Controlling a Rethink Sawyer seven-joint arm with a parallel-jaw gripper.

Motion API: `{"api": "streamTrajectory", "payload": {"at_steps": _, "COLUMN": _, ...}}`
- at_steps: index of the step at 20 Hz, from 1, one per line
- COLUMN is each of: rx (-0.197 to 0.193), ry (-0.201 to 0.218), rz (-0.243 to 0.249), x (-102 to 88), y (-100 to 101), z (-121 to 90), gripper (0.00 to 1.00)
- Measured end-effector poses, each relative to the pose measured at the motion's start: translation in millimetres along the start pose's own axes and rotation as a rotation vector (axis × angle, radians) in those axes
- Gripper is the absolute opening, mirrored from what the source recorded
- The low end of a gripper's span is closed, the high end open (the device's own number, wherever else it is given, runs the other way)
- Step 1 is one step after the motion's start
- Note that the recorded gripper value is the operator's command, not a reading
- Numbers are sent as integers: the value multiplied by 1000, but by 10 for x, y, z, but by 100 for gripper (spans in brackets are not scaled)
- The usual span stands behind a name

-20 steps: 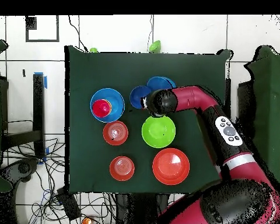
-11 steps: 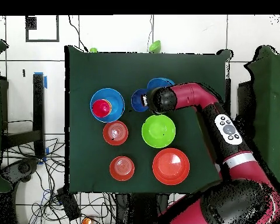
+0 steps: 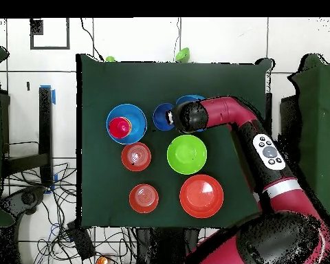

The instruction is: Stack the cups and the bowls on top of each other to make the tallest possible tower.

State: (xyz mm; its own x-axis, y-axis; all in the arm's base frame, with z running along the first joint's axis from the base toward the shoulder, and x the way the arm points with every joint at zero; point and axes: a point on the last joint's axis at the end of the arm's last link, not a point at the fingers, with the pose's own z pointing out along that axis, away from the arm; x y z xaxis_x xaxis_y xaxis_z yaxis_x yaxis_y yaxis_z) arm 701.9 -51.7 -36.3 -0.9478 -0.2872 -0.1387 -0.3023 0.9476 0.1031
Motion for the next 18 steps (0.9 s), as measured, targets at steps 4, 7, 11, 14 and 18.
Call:
{"api": "streamTrajectory", "payload": {"at_steps": 4, "rx": 14, "ry": -10, "rz": -1, "x": -58, "y": -39, "z": -103, "gripper": 0}}
{"api": "streamTrajectory", "payload": {"at_steps": 7, "rx": 35, "ry": -17, "rz": 2, "x": -149, "y": -108, "z": -302, "gripper": 0}}
{"api": "streamTrajectory", "payload": {"at_steps": 11, "rx": 51, "ry": -10, "rz": 11, "x": -229, "y": -176, "z": -535, "gripper": 0}}
{"api": "streamTrajectory", "payload": {"at_steps": 14, "rx": 57, "ry": 3, "rz": 22, "x": -284, "y": -207, "z": -722, "gripper": 0}}
{"api": "streamTrajectory", "payload": {"at_steps": 18, "rx": 53, "ry": 42, "rz": 39, "x": -315, "y": -222, "z": -940, "gripper": 0}}
